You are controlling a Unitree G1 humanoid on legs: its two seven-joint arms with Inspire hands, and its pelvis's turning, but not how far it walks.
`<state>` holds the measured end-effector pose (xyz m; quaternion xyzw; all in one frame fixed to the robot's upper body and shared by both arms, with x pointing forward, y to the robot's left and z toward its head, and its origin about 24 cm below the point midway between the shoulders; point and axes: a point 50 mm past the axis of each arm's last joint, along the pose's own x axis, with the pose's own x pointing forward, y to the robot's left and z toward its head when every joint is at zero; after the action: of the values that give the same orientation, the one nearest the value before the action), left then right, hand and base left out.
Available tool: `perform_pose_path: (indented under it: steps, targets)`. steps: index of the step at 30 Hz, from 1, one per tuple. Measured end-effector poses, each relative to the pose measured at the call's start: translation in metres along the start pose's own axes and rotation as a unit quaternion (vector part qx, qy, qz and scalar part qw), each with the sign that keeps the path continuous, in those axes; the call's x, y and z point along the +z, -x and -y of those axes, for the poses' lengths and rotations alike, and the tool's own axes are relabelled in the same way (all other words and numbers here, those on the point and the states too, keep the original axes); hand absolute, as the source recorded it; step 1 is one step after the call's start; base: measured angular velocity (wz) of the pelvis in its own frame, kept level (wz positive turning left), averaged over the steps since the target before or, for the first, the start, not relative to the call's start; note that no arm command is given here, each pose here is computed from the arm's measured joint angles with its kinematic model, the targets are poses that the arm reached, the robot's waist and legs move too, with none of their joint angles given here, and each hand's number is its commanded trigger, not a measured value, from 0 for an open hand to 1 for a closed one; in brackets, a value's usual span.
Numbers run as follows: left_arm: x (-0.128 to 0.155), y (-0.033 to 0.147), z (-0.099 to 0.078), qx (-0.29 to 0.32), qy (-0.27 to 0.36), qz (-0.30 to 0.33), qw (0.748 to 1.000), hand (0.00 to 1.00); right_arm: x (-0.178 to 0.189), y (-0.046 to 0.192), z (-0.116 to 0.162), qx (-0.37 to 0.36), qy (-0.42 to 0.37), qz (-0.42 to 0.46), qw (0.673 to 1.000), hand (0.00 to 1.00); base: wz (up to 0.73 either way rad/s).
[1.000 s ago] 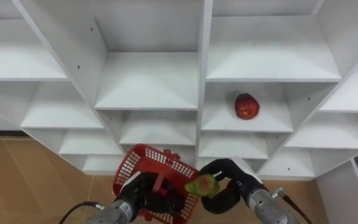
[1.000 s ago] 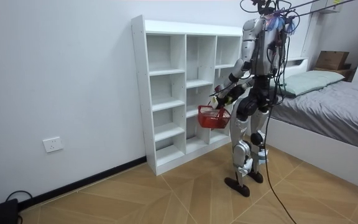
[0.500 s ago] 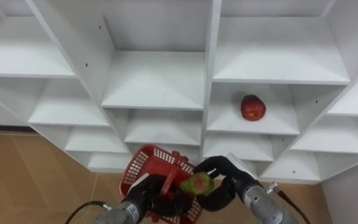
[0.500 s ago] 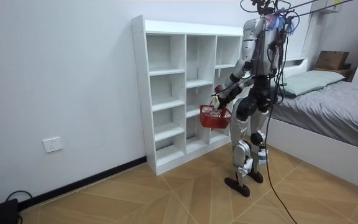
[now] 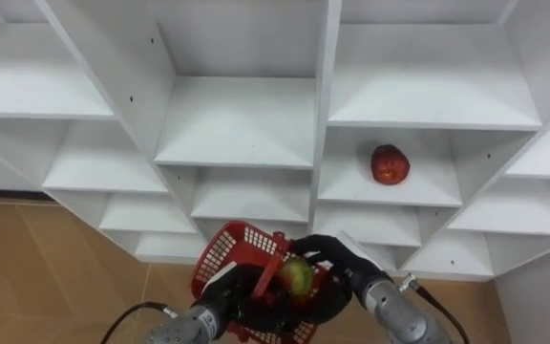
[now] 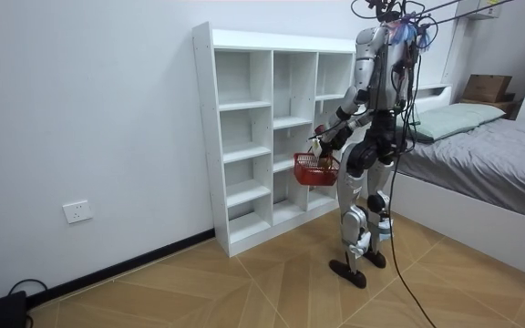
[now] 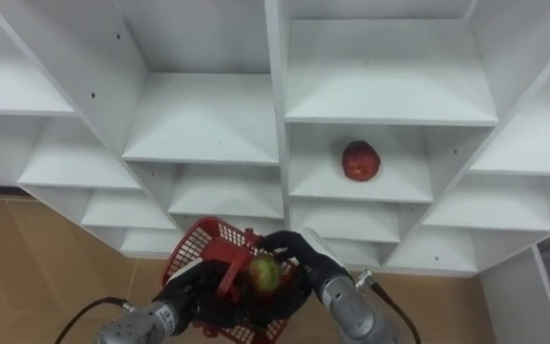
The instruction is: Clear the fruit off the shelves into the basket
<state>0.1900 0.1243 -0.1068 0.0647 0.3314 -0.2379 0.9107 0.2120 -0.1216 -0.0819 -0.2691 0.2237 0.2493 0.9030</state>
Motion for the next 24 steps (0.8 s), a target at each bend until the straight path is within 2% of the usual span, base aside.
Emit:
perform_pose_path:
  steps: [24]
  targets:
    - [0.0001, 0.0002, 0.0001, 0.001, 0.000, 0.001, 1.000, 1.00, -0.0032, 0.0018, 0.0002, -0.001, -0.001, -0.004, 1.000, 0.00, 0.00]
